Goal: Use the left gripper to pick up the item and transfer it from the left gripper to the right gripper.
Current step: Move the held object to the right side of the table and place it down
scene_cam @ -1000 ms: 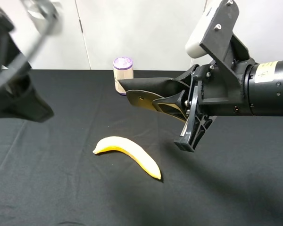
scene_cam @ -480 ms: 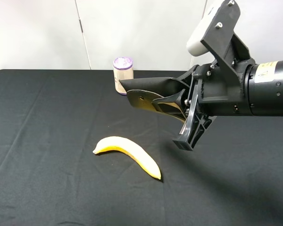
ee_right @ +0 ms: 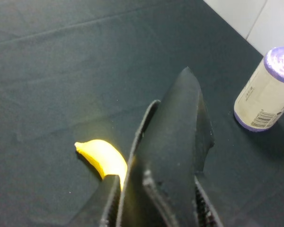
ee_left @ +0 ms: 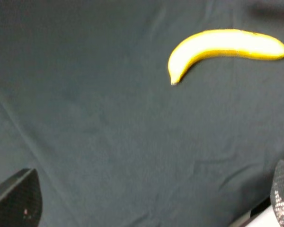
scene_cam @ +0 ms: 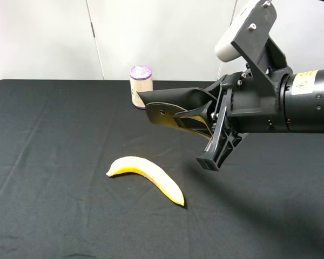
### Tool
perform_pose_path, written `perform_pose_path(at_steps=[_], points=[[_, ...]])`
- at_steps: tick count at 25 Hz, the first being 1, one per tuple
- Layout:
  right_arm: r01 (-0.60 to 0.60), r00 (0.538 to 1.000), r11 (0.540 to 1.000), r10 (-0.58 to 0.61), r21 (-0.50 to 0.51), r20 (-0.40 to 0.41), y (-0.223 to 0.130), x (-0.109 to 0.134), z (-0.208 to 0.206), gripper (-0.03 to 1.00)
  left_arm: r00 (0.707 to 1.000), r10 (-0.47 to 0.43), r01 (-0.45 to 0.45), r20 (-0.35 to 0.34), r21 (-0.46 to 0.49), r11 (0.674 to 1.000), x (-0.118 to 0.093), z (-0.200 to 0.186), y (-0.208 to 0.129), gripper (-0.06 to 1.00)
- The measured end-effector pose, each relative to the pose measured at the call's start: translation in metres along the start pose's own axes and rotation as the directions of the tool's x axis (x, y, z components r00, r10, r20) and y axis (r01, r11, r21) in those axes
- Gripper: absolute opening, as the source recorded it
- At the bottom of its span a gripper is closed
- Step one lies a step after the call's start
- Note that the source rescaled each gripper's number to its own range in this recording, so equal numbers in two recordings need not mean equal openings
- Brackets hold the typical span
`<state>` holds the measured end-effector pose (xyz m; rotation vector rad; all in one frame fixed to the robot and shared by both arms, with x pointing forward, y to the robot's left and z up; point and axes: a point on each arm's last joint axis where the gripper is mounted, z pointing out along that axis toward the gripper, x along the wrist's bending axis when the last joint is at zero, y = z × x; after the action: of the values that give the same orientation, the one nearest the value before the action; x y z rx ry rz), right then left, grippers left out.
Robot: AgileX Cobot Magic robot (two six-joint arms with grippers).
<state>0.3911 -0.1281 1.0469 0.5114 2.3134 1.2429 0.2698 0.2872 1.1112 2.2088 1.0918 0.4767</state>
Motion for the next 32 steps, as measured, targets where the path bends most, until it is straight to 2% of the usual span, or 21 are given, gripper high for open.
perform_pose_path(at_steps=[6,9,12,16,29,32], points=[[-0.008,1.0,1.0,0.008,0.001,0.0,0.0,0.0,0.0,0.0,0.999,-0.019,0.022,0.039,-0.072,0.997,-0.001,0.01,-0.053,0.95],[-0.026,1.0,1.0,0.026,0.007,-0.004,-0.002,0.001,0.0,0.0,0.997,-0.028,0.039,0.078,-0.137,0.99,-0.003,0.013,-0.068,0.95],[-0.054,0.998,0.998,0.055,0.009,-0.006,-0.002,0.001,0.0,0.0,0.994,-0.032,0.048,0.101,-0.163,0.985,-0.005,0.019,-0.079,0.94],[-0.088,0.996,0.996,0.088,0.029,-0.021,-0.003,0.002,0.0,0.0,0.993,-0.026,0.049,0.116,-0.206,0.977,-0.006,0.022,-0.081,0.93],[-0.097,0.995,0.995,0.097,0.03,-0.022,-0.004,0.003,0.0,0.0,0.993,-0.024,0.049,0.116,-0.215,0.975,-0.006,0.023,-0.081,0.93],[-0.097,0.995,0.995,0.098,0.03,-0.022,-0.004,0.003,0.0,0.0,0.994,-0.046,0.066,0.096,-0.215,0.974,-0.007,0.023,-0.081,0.93]])
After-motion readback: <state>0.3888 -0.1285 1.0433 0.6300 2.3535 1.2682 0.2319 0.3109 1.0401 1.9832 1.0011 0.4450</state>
